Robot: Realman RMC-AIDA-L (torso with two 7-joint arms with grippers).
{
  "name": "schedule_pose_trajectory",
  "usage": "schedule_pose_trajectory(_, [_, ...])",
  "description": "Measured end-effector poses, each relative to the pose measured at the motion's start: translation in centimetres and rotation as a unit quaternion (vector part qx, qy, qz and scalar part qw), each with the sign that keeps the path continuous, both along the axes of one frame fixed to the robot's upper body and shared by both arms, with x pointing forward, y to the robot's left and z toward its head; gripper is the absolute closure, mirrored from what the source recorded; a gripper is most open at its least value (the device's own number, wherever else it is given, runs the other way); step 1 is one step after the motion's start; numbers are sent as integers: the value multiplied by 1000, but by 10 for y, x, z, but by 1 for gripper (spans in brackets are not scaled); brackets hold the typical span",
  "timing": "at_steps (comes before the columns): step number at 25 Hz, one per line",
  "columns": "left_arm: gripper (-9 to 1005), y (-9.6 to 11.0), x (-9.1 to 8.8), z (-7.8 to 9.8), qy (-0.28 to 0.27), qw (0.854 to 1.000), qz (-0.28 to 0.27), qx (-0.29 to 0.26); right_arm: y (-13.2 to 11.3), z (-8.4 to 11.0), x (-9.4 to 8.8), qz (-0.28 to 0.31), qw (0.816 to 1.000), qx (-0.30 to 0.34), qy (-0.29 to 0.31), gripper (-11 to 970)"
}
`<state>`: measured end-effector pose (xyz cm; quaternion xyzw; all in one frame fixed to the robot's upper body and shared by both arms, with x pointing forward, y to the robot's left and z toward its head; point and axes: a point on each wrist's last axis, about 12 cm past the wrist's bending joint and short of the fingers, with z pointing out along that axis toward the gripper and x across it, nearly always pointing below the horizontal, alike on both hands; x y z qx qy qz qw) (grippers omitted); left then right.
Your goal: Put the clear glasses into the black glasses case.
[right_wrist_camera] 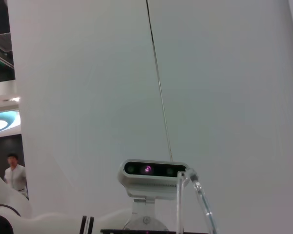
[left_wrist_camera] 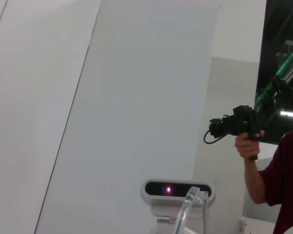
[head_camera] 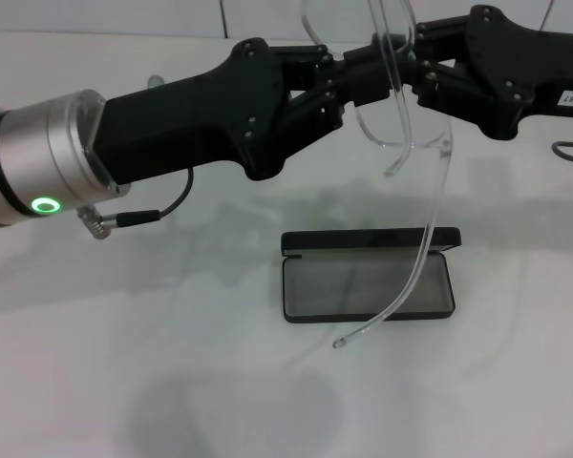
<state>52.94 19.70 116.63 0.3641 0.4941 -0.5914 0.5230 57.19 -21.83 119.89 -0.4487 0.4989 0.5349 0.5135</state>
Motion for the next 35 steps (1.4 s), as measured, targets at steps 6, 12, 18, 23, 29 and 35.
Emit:
schedule_pose_trajectory(6, [898, 7, -5, 1, -3, 1000, -6, -8, -15, -2, -2, -27, 1000, 12, -1, 843])
schedule_pose_trajectory(12, [899, 21, -12, 0, -3, 1000, -1, -19, -50, 3, -15, -63, 995, 77, -16, 843])
schedule_pose_trajectory(18, [899, 15, -17, -3, -2, 999, -38, -4, -80, 7, -29, -98, 974, 200, -46, 843])
schedule_pose_trajectory(23, [899, -5, -21, -12, 18, 996, -90, 18, -94, 2, -40, -132, 939, 305, -83, 843])
schedule_pose_trajectory(29, [899, -40, -25, -14, 36, 986, -163, 3, -78, -10, -41, -144, 926, 331, -107, 844])
schedule_pose_trajectory(35, [899, -54, -26, -5, 26, 982, -183, -32, -49, -21, -36, -123, 936, 312, -103, 844])
